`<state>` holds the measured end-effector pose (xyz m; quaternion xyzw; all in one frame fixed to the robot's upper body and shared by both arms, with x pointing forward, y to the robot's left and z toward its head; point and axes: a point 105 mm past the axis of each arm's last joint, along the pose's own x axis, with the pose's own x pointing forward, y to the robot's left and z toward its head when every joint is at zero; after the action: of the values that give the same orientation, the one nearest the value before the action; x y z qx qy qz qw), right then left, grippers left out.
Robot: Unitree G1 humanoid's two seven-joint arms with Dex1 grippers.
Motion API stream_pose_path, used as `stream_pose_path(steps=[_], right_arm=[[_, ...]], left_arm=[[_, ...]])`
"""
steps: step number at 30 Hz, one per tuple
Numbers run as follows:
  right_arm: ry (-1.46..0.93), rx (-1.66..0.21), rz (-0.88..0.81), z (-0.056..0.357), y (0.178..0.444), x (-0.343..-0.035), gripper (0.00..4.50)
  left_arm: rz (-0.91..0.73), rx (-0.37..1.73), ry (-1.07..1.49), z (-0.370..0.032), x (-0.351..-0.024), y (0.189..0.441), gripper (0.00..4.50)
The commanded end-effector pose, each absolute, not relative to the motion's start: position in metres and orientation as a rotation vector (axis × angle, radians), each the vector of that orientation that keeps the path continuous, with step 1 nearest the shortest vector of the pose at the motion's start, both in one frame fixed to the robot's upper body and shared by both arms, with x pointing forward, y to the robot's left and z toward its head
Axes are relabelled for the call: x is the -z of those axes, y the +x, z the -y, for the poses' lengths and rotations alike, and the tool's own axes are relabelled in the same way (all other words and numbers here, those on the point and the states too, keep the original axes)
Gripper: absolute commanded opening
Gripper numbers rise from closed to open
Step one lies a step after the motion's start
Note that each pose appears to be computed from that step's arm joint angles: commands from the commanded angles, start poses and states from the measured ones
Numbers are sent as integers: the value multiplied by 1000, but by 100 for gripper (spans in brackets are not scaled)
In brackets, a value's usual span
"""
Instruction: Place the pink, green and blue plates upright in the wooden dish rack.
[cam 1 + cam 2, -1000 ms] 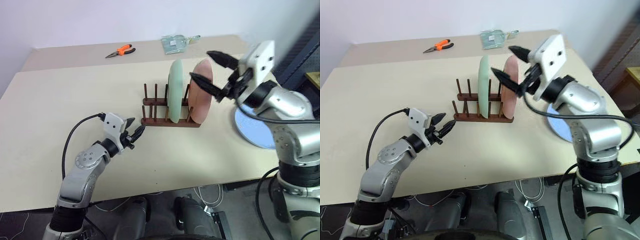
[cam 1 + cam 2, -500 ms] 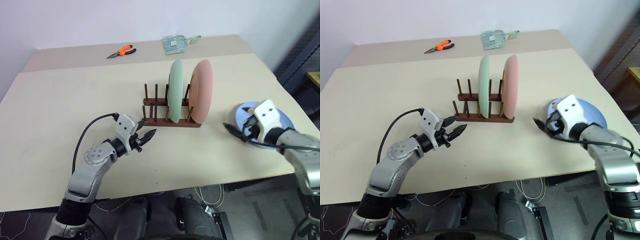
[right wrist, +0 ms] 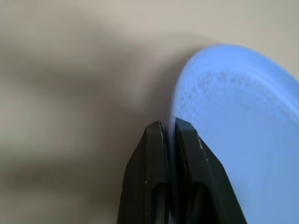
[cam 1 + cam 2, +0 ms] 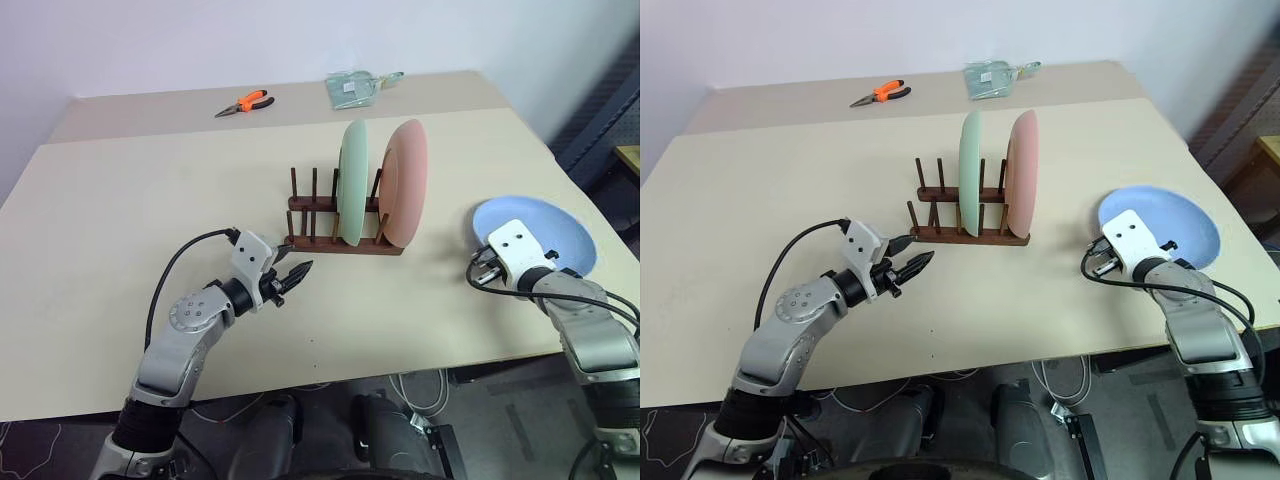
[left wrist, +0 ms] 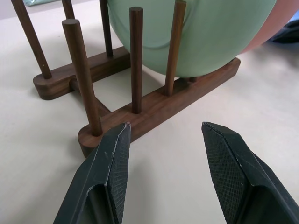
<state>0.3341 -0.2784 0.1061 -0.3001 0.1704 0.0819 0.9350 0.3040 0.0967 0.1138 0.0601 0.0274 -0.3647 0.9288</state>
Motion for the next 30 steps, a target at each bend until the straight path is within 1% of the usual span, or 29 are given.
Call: stream_pose_path(steps=[1,4,5,7,8,9,12,14,17,21,24,27,30], right_arm=[[-620,-93,-137,274,350,-156,2],[-570,-73,39,264,356,-200,2],[-554,-76,75,261,356,-209,2],[-372,-175,345,233,347,-277,2],[-271,-244,471,221,336,-310,2],[-169,-327,558,210,324,-334,2],[-12,-465,628,195,307,-360,2],[111,-626,670,174,290,-377,2],[325,-857,685,134,269,-391,2],[590,-1032,619,90,257,-393,2],[678,-1073,545,72,257,-386,2],[762,-1050,416,44,274,-372,2],[781,-1044,344,25,279,-364,2]], left_arm=[[10,740,145,-97,-126,303,249],[23,702,152,-105,-128,308,249],[26,694,154,-107,-128,309,249],[49,617,177,-125,-132,315,249],[65,570,191,-136,-136,318,249],[77,528,202,-147,-138,321,249],[90,475,220,-161,-141,324,249],[94,434,242,-174,-141,325,249],[106,371,264,-188,-142,328,249],[126,277,281,-205,-143,331,249],[126,238,286,-212,-141,330,249],[111,229,288,-213,-133,325,249],[110,229,282,-210,-132,323,249]])
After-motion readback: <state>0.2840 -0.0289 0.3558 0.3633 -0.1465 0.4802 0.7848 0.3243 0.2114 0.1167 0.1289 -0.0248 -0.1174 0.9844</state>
